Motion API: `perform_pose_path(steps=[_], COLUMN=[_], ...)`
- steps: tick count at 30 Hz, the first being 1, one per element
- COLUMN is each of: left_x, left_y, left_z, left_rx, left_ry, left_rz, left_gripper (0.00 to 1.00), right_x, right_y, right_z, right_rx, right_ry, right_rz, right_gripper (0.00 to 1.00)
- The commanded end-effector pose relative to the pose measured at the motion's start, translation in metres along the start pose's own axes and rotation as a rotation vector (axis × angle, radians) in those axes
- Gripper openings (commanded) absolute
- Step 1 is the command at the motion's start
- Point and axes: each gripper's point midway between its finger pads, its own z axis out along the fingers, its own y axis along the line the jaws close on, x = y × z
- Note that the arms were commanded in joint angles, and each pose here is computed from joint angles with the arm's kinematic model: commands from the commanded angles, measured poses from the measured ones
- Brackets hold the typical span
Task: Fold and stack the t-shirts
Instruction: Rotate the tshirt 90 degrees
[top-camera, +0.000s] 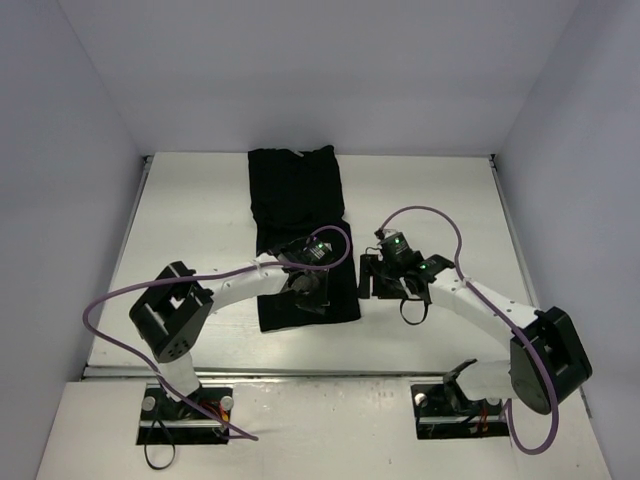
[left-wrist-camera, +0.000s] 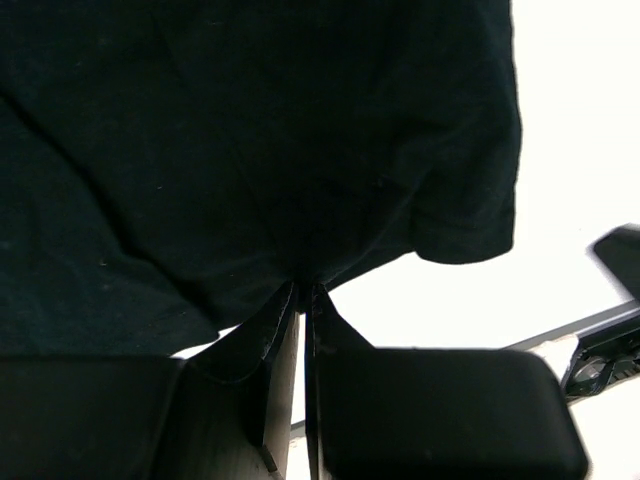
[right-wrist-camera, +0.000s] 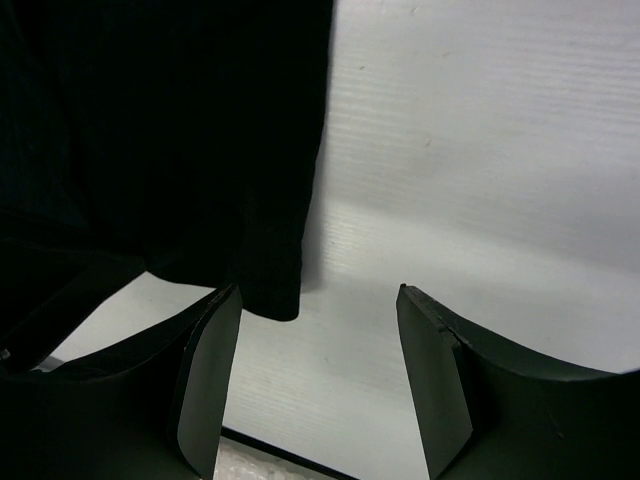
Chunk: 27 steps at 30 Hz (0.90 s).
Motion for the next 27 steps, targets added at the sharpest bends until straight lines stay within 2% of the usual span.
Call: perform_pose_path(steps=[1, 12, 19, 21, 27], left_x=[-0.009, 0.009, 0.02, 0.016, 0.004], left_y=[-0.011, -0.005, -0.011, -0.013, -0.005], left_z=[-0.018, -0.016, -0.029, -0.035, -0.046], left_rx=[0.045, 0.054, 0.105, 0.108, 0.099], left_ry=[-0.032, 0.028, 0.06, 0.048, 0.019], left_rz=[0.002, -0.021, -0.052, -0.045, -0.05], left_gripper=[0.03, 0.06, 0.09, 0.18, 0.27], right_x=[0.016, 0.038, 0.021, 0.015, 0.008], right_y=[0.01, -0.022, -0.016, -0.011, 0.003], right_z=[0.008, 0.026, 0.019, 0.018, 0.016], right_rx=[-0.021, 0.133, 0.123, 0.113, 0.085], right_ry=[0.052, 0.089, 0.034, 0.022, 0.006], right_rz=[-0.038, -0.028, -0.033, -0.034, -0.059], right_gripper=[0.61, 0.61, 0.61, 0.61, 0.61])
